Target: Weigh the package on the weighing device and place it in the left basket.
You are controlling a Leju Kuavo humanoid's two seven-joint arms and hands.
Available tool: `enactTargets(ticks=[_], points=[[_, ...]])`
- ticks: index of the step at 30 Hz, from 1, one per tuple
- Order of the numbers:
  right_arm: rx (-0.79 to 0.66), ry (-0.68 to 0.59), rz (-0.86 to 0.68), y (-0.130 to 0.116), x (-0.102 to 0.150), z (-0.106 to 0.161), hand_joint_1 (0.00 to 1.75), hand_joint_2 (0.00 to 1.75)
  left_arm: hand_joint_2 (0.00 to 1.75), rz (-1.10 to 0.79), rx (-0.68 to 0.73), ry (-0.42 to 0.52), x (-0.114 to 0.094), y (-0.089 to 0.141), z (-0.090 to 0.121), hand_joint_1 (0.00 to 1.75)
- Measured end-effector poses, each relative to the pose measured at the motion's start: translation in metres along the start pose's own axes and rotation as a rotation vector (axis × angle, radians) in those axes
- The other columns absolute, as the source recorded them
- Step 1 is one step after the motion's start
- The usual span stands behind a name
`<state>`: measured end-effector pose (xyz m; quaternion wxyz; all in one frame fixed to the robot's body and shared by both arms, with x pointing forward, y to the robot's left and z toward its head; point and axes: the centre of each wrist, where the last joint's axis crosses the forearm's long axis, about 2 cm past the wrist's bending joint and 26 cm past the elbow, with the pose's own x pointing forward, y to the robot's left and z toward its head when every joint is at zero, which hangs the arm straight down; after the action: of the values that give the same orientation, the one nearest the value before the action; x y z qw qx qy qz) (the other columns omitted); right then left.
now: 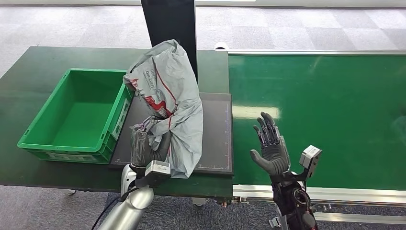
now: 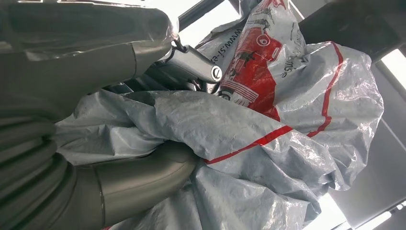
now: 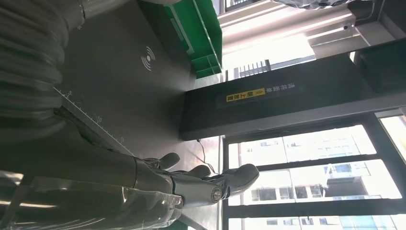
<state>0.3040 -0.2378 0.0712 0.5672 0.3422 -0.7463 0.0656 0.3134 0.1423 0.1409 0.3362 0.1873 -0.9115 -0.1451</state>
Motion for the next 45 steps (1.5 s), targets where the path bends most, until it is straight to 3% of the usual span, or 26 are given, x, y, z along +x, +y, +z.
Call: enactTargets(ticks=[5,8,12,15,21,25,28,35,37,40,45], points=[[-0.002,-0.002,-0.001,0.000,0.000,0.000,0.00,1.75,1.75,-0.014,0.023,-0.021,0.002,0.001,-0.001,1.75],[-0.007,-0.011,-0.008,-0.001,0.001,0.001,0.00,1.75,1.75,-0.084,0.034,-0.084,0.004,0.005,-0.006,1.75],[-0.010,-0.005,-0.002,-0.003,0.001,0.003,0.00,1.75,1.75,-0.320,-0.010,-0.196,0.002,0.024,-0.025,1.75],[-0.012,0.008,0.014,-0.005,0.002,0.004,0.00,1.75,1.75,-0.531,-0.019,-0.216,-0.010,0.046,-0.045,1.75],[-0.019,0.034,0.021,-0.008,0.000,0.013,0.00,1.75,1.75,-0.869,0.036,-0.070,-0.059,0.118,-0.075,1.75],[-0.029,0.056,0.019,-0.007,-0.003,0.026,0.00,1.75,1.75,-1.003,0.082,0.076,-0.094,0.172,-0.075,1.75],[-0.035,0.063,0.017,-0.007,-0.004,0.031,0.00,1.75,1.75,-1.060,0.096,0.164,-0.108,0.194,-0.068,1.75],[-0.038,0.067,0.017,-0.004,-0.004,0.039,0.00,1.75,1.75,-1.133,0.071,0.438,-0.137,0.205,-0.047,1.75],[-0.047,0.067,0.015,-0.004,-0.004,0.043,0.00,1.75,1.75,-1.152,0.041,0.478,-0.144,0.206,-0.041,1.75],[-0.060,0.069,0.009,-0.004,-0.003,0.047,0.00,1.75,1.75,-1.182,-0.004,0.477,-0.148,0.205,-0.039,1.75],[-0.057,0.072,0.005,-0.004,-0.002,0.049,0.00,1.75,1.75,-1.253,-0.087,0.379,-0.149,0.200,-0.050,1.75]])
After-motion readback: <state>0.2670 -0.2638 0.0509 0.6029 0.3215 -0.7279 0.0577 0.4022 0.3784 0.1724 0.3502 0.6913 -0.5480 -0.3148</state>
